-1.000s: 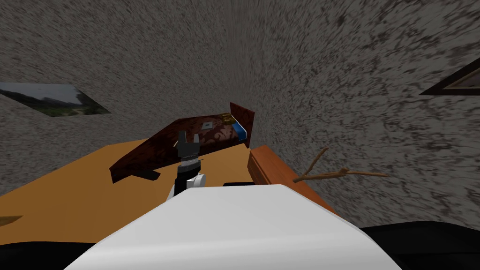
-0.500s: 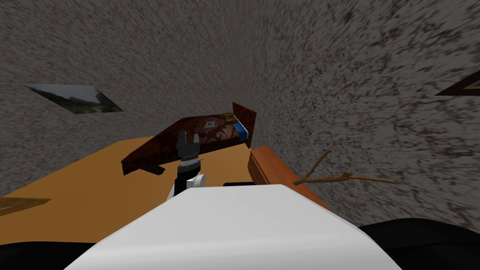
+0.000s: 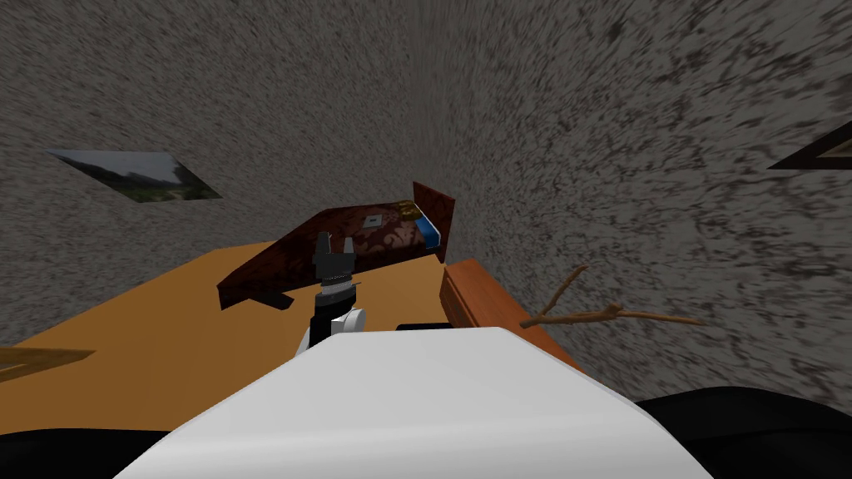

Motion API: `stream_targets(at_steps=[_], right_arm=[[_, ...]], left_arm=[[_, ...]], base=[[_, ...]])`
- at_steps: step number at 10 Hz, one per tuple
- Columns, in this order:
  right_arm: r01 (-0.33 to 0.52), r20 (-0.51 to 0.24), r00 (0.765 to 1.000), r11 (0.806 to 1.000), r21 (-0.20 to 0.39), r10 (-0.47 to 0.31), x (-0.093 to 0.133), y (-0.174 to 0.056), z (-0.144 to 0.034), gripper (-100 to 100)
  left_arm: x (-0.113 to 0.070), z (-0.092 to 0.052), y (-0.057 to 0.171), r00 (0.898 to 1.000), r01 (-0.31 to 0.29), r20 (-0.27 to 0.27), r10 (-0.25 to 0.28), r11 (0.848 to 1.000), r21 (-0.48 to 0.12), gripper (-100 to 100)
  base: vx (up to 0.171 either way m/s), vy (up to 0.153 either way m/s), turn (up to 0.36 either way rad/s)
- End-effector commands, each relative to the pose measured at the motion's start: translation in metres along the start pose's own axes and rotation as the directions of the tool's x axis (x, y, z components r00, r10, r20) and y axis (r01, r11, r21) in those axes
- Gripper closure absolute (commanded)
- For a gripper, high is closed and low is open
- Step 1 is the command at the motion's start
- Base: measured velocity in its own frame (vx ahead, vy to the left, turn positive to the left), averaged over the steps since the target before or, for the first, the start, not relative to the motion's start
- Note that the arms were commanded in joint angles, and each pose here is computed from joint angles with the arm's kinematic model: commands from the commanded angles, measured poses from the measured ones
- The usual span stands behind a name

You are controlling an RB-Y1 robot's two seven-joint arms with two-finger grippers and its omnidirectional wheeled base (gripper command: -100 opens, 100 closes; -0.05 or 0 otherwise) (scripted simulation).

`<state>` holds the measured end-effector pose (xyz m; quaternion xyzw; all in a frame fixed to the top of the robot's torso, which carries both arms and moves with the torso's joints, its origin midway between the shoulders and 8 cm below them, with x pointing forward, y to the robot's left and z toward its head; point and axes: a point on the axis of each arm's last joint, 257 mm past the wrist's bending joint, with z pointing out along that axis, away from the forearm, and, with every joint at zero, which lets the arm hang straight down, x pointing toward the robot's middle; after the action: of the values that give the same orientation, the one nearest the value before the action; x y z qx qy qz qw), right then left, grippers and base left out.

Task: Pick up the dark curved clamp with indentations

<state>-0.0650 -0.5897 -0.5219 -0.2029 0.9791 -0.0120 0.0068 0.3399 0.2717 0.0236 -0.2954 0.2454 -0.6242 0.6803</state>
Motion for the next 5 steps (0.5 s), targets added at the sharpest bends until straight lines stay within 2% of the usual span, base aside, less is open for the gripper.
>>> stream_targets(at_steps=[1,2,3,4,5], right_arm=[[0.000,0.000,1.000,1.000,0.000,0.000,0.0000,0.0000,0.0000,100],[0.000,0.000,1.000,1.000,0.000,0.000,-0.0001,0.0001,0.0001,100],[0.001,0.000,1.000,1.000,0.000,-0.001,-0.0001,0.0001,0.0001,0],[0.014,-0.002,1.000,1.000,-0.005,-0.014,-0.0017,-0.0048,-0.0003,100],[0.028,0.001,1.000,1.000,-0.014,-0.028,-0.0049,-0.0089,-0.0001,100]], left_arm=[[0.0000,0.0000,0.0000,1.000,0.000,0.000,0.000,1.000,0.000,0],[0.0000,0.0000,0.0000,1.000,0.000,0.000,0.000,1.000,0.000,0],[0.0000,0.0000,0.0000,1.000,0.000,0.000,0.000,1.000,0.000,0],[0.0000,0.0000,0.0000,1.000,0.000,0.000,0.000,1.000,0.000,0],[0.0000,0.0000,0.0000,1.000,0.000,0.000,0.000,1.000,0.000,0]], base=[[0.000,0.000,0.000],[0.000,0.000,0.000],[0.000,0.000,0.000],[0.015,0.030,-0.098],[0.026,0.051,-0.112]])
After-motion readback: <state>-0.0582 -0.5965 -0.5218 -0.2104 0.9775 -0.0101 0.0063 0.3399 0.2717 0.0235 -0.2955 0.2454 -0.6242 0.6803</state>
